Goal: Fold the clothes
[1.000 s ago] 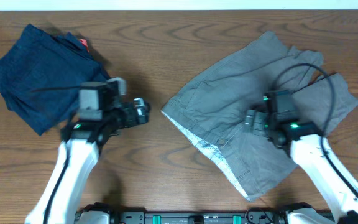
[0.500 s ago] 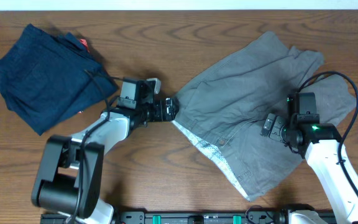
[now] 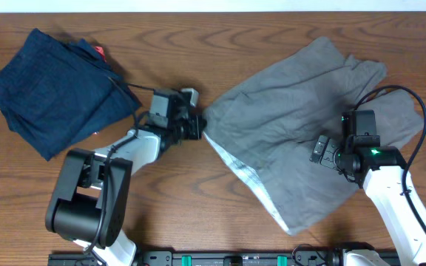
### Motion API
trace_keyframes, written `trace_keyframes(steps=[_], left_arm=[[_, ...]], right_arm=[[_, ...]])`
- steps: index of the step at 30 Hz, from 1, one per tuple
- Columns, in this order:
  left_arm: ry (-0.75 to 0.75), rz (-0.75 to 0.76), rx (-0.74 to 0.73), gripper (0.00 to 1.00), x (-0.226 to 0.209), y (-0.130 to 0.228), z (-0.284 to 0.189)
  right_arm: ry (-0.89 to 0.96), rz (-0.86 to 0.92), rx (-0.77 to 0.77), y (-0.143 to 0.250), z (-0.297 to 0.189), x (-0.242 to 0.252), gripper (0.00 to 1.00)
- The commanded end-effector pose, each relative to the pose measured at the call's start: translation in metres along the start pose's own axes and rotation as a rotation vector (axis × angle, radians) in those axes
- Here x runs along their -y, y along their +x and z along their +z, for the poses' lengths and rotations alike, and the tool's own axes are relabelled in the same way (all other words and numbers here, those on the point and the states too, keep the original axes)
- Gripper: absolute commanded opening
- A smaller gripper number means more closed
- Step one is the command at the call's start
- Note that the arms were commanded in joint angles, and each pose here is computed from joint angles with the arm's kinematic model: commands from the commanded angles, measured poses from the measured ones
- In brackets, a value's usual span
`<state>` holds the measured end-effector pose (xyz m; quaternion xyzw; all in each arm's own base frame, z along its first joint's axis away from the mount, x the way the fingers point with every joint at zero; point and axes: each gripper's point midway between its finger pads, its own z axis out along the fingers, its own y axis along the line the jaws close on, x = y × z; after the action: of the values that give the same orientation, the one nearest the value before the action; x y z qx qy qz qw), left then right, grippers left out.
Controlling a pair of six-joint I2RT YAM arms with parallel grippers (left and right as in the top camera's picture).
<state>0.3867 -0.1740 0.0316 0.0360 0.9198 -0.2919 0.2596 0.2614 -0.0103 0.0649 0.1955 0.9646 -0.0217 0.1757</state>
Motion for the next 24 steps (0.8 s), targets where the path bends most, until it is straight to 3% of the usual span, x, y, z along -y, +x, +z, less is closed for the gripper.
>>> trace_keyframes(steps=[1,4,5,8,9,14,19,21,24], left_arm=[[-0.076,0.033,0.26,0.06,-0.007,-0.105,-0.036],[-0.101,0.054,0.409,0.07,-0.004,-0.168,-0.068],[-0.098,0.06,0.443,0.16,-0.002,-0.183,-0.077],[-0.106,0.056,0.464,0.86,0.001,-0.204,-0.094],[-0.113,0.041,0.434,0.98,0.0,-0.199,-0.094],[-0.208,-0.113,0.08,0.98,-0.022,-0.111,-0.077],[-0.303,-0.269,-0.284,0.98,-0.031,-0.016,-0.091],[-0.336,-0.328,-0.393,0.98,-0.03,0.011,-0.102],[-0.417,-0.532,-0.506,0.98,-0.028,0.045,-0.119]], right_arm=[[-0.003,0.023,0.035,-0.01,-0.006,0.0,0.99],[-0.019,0.025,0.049,-0.014,-0.006,-0.003,0.99],[-0.023,0.026,0.053,-0.015,-0.006,-0.004,0.99],[-0.03,0.028,0.069,-0.019,-0.006,-0.006,0.99],[-0.031,0.029,0.07,-0.019,-0.006,-0.006,0.99],[-0.023,0.042,0.066,-0.019,-0.006,-0.003,0.99],[0.002,0.122,0.06,-0.021,-0.005,0.011,0.99],[0.011,0.144,0.06,-0.022,-0.004,0.017,0.99],[0.035,0.214,0.051,-0.022,-0.003,0.031,0.99]])
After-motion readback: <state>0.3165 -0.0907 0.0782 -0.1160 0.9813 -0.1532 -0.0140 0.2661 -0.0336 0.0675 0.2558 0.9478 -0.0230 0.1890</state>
